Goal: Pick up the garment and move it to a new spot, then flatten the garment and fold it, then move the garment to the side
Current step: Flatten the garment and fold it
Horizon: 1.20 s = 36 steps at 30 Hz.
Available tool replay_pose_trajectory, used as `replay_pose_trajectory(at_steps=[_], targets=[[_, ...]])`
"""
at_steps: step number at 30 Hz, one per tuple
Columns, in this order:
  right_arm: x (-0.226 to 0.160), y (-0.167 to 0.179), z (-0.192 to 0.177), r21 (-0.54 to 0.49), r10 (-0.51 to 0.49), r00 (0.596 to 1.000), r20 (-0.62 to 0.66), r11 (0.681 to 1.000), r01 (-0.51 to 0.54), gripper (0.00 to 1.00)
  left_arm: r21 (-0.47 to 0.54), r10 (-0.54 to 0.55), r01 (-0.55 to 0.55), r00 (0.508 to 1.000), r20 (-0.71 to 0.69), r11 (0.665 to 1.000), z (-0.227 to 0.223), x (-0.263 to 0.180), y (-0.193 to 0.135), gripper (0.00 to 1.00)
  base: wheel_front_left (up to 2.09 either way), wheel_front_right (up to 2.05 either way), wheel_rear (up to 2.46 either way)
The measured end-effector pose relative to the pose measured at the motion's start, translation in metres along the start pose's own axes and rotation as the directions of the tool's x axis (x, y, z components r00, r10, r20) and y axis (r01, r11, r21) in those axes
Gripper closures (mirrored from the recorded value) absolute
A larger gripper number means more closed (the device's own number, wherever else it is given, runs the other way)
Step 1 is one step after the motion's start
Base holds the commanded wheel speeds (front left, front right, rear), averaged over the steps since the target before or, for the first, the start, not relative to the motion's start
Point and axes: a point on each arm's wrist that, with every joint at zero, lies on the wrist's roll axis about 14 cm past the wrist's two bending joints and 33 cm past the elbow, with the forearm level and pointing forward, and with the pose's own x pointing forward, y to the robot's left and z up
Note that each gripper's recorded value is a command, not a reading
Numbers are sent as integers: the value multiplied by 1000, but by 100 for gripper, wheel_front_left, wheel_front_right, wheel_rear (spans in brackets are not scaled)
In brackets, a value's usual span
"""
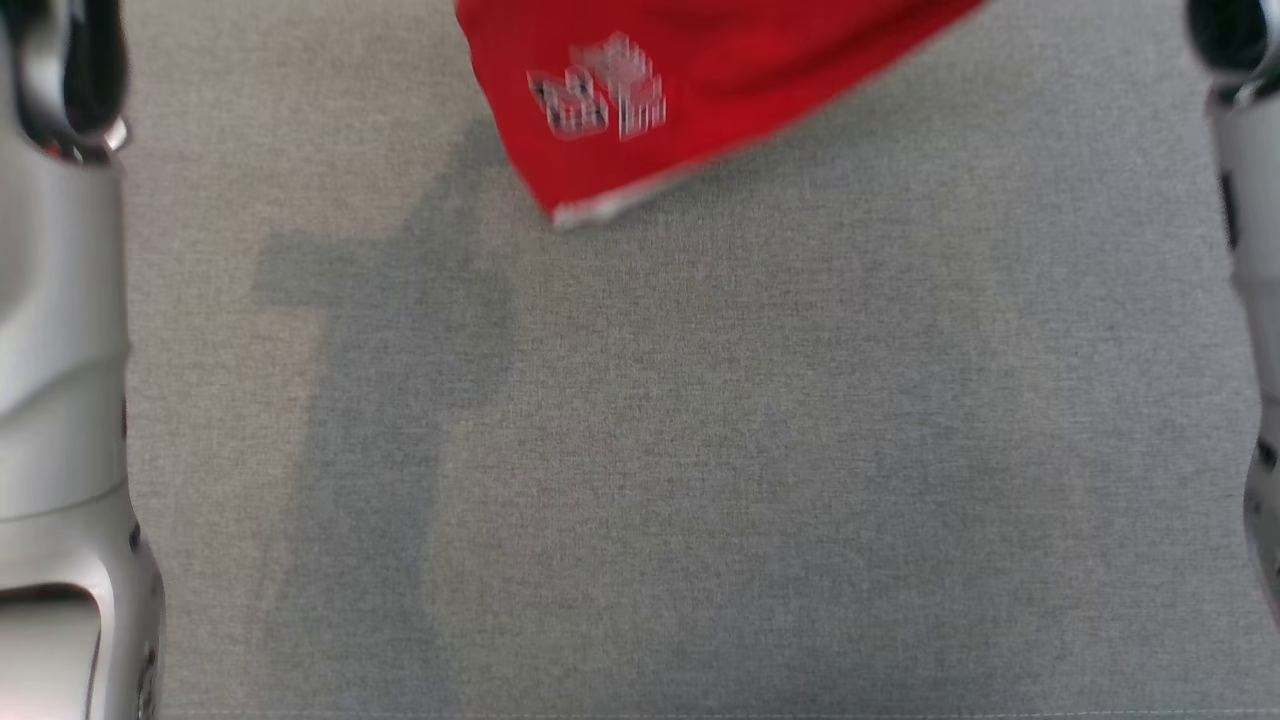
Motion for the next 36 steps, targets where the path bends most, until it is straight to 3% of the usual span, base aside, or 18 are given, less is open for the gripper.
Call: replay_pose_trajectory(at_steps=[4, 9, 12, 15, 20, 24, 36], targets=[[23, -2, 25, -86, 23, 994, 109, 996, -14, 100, 6, 31, -32, 991, 126, 999, 25, 20, 5, 100, 0, 0, 0], [9, 8, -15, -69, 41, 998, 38, 997, -39, 100, -36, 63, -61, 997, 39, 997, -17, -4, 2, 100, 0, 0, 0], [-30, 21, -65, -19, 48, 993, -106, 999, -51, 100, -78, 100, -111, 986, -133, 991, -70, -52, 1, 100, 0, 0, 0], [-80, 47, -106, 46, 89, 964, -252, 996, -80, 100, -134, 120, -165, 949, -291, 977, -113, -104, -9, 100, 0, 0, 0], [-166, 68, -140, 150, 82, 895, -438, 989, -17, 100, -181, 145, -271, 847, -512, 946, -155, -197, -27, 100, 0, 0, 0], [-211, 73, -142, 184, 52, 857, -513, 982, 50, 100, -179, 172, -332, 794, -583, 926, -157, -240, -30, 100, 0, 0, 0], [-277, 90, -116, 220, 4, 809, -588, 963, 156, 100, -182, 209, -405, 746, -632, 896, -119, -304, -39, 100, 0, 0, 0]])
